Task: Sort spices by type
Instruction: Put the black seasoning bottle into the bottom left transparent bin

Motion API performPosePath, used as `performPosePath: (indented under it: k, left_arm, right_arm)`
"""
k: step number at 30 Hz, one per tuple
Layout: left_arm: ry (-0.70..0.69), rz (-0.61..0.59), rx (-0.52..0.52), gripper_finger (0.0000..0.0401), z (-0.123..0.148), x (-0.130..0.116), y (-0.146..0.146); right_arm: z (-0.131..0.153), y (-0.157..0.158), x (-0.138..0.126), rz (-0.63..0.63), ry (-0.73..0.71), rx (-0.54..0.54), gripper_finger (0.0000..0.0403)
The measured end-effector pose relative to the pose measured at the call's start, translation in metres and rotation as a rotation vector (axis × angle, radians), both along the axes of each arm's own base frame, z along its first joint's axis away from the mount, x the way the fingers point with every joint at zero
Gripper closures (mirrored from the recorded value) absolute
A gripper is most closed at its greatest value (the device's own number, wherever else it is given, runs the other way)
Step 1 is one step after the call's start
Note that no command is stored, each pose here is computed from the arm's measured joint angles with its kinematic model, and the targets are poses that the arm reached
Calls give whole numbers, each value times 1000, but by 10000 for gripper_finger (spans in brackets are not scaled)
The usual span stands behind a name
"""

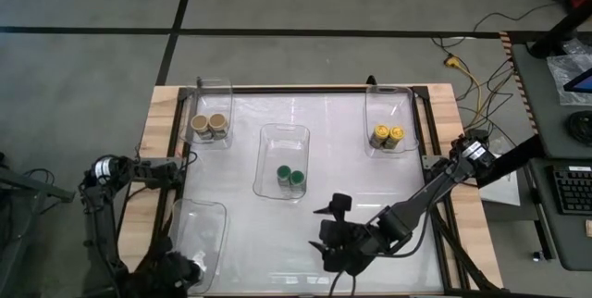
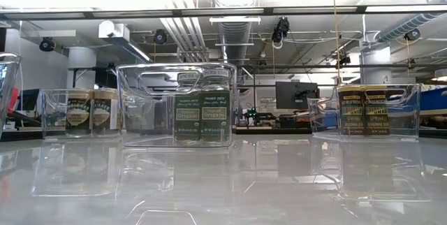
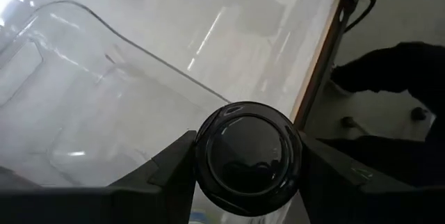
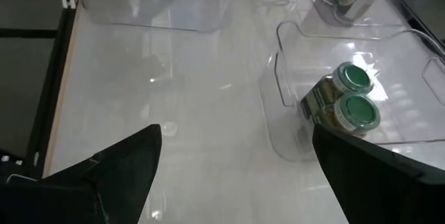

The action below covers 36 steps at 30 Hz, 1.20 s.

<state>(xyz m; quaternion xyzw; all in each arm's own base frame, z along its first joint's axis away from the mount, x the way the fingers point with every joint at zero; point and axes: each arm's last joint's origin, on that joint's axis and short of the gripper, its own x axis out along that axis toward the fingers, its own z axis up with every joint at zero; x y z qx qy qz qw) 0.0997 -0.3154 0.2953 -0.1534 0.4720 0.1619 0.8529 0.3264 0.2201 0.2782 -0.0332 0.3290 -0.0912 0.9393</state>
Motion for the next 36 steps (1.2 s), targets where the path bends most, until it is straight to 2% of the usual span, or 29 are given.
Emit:
performPosePath:
  k: [10,16,22,29,36]
  left_arm:
    - [11,87,-1,216,-9,9,-2]
    - [112,115,6,216,-21,13,-6]
    - [118,164,0,216,-26,13,-7]
    - [164,187,37,210,-43,13,-9]
    - [164,274,47,209,-60,13,-6]
  right_arm:
    - [0,0,0,16,6,-20,38]
    - [-5,-1,-1,16,18,-27,38]
    - [-15,-3,-3,-14,37,-10,38]
    - [-25,-1,-8,-35,49,13,38]
    - [-25,2,-10,-31,45,21,38]
